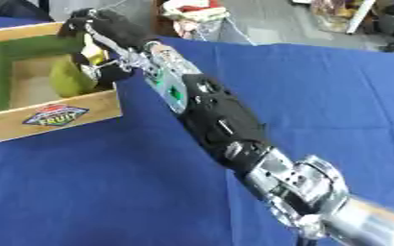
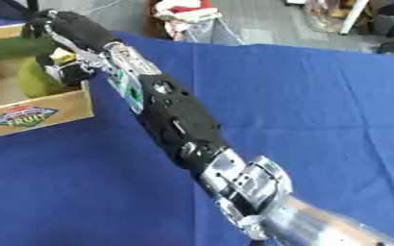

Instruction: Pick up objects on the table and place them in the box.

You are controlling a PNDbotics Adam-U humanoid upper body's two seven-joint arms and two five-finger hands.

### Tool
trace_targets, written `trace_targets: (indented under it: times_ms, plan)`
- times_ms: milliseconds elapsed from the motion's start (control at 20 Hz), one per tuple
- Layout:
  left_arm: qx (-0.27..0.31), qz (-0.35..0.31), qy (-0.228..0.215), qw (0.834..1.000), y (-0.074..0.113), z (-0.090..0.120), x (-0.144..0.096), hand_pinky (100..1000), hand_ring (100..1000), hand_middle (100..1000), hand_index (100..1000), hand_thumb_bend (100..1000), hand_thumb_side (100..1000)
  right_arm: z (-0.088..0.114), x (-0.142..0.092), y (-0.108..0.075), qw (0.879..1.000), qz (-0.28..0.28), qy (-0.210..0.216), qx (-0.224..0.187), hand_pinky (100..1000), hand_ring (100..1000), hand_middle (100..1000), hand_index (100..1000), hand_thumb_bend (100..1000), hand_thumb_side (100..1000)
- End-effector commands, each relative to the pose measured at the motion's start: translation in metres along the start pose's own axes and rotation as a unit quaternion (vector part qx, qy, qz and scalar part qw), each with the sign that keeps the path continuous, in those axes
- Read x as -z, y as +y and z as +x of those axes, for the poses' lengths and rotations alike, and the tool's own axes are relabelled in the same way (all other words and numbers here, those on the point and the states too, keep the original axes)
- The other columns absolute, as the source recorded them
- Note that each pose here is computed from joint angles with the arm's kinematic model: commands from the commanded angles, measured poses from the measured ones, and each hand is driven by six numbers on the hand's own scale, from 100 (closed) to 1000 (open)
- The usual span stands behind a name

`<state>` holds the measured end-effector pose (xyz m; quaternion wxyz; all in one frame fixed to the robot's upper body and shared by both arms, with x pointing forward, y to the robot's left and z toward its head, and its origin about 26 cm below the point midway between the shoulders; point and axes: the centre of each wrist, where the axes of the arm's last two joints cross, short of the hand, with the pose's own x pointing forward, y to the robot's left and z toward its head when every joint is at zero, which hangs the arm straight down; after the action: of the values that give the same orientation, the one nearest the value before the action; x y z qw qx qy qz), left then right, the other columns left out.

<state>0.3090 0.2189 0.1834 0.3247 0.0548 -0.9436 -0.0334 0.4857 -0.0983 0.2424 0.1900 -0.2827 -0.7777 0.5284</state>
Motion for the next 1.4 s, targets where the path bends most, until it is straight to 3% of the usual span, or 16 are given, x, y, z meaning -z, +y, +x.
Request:
trace_targets:
  times_ms: [50, 300, 350, 800, 1100, 1400]
  plan:
    - [-0.001, 0.000, -0.014, 1.000, 0.001, 0.005, 0.004, 479, 574, 554, 750, 475, 334, 0.002, 0.006, -0.017, 1.000, -0.014, -0.006, -0.006, 795, 770, 678, 894, 100, 263]
    - [0.002, 0.002, -0.013, 1.000, 0.003, 0.004, 0.004, 478, 574, 554, 750, 476, 335, 0.001, 0.006, -0.034, 0.999, -0.040, -0.009, 0.007, 792, 763, 670, 875, 100, 174]
    - [0.003, 0.002, -0.012, 1.000, 0.003, 0.004, 0.004, 478, 574, 554, 750, 476, 335, 0.000, 0.006, -0.038, 0.999, -0.046, -0.010, 0.013, 792, 761, 668, 872, 100, 103]
    - [0.029, 0.019, -0.005, 0.999, 0.013, 0.001, 0.001, 476, 576, 555, 749, 468, 334, 0.001, -0.013, -0.110, 0.986, -0.134, -0.059, 0.076, 789, 752, 663, 859, 100, 100]
    - [0.058, 0.036, 0.007, 0.998, 0.024, -0.002, -0.002, 475, 579, 557, 748, 461, 332, 0.009, -0.052, -0.149, 0.970, -0.198, -0.081, 0.112, 781, 748, 661, 849, 100, 100]
    - [0.085, 0.050, 0.026, 0.995, 0.033, -0.007, -0.008, 473, 586, 562, 747, 458, 329, 0.010, -0.111, -0.165, 0.954, -0.246, -0.073, 0.158, 779, 743, 659, 840, 100, 102]
